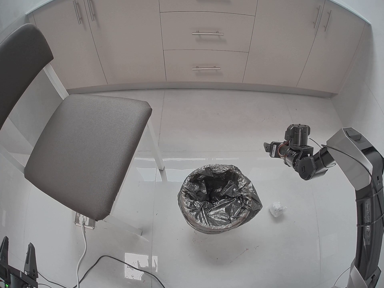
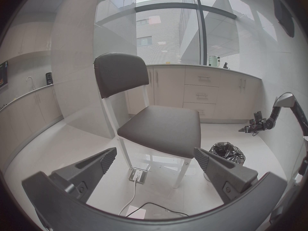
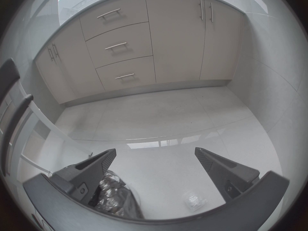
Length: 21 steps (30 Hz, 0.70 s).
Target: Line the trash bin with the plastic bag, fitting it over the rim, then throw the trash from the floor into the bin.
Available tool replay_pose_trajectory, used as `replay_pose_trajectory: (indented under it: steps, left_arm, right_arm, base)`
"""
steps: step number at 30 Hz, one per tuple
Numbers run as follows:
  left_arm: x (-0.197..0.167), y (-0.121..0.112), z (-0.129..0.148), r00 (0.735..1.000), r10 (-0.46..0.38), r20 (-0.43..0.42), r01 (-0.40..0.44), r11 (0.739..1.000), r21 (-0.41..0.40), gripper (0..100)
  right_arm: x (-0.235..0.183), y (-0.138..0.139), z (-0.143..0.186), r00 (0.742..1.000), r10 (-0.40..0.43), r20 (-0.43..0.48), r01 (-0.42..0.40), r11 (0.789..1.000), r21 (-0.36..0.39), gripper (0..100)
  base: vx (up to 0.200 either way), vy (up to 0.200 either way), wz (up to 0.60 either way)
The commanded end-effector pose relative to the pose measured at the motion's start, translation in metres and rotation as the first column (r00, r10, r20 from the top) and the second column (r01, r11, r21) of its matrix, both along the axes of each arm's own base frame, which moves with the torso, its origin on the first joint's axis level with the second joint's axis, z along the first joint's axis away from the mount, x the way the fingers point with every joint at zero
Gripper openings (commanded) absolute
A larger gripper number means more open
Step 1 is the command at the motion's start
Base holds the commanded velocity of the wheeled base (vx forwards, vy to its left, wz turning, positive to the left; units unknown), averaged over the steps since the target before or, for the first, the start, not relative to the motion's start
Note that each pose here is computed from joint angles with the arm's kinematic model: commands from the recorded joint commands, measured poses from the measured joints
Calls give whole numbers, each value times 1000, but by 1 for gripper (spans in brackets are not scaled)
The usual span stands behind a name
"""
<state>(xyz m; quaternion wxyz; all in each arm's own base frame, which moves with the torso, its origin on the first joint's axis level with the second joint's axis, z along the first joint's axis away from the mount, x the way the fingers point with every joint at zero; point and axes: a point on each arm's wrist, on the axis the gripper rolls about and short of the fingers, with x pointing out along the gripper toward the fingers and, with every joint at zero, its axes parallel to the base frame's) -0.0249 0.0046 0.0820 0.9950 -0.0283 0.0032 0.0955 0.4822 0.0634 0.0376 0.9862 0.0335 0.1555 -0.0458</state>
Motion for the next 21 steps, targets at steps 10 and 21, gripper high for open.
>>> replay_pose_trajectory:
  steps: [10, 21]
  left_arm:
    - [-2, 0, 1, 1000, 21, 16, -21, 1000, -8, 100]
    - [-2, 0, 1, 1000, 21, 16, -21, 1000, -8, 100]
  right_arm:
    - [48, -34, -61, 996, -41, -76, 32, 993, -111, 100]
    - [65, -37, -93, 976, -42, -212, 12, 990, -143, 100]
  base:
    - [0, 0, 0]
    - [0, 0, 0]
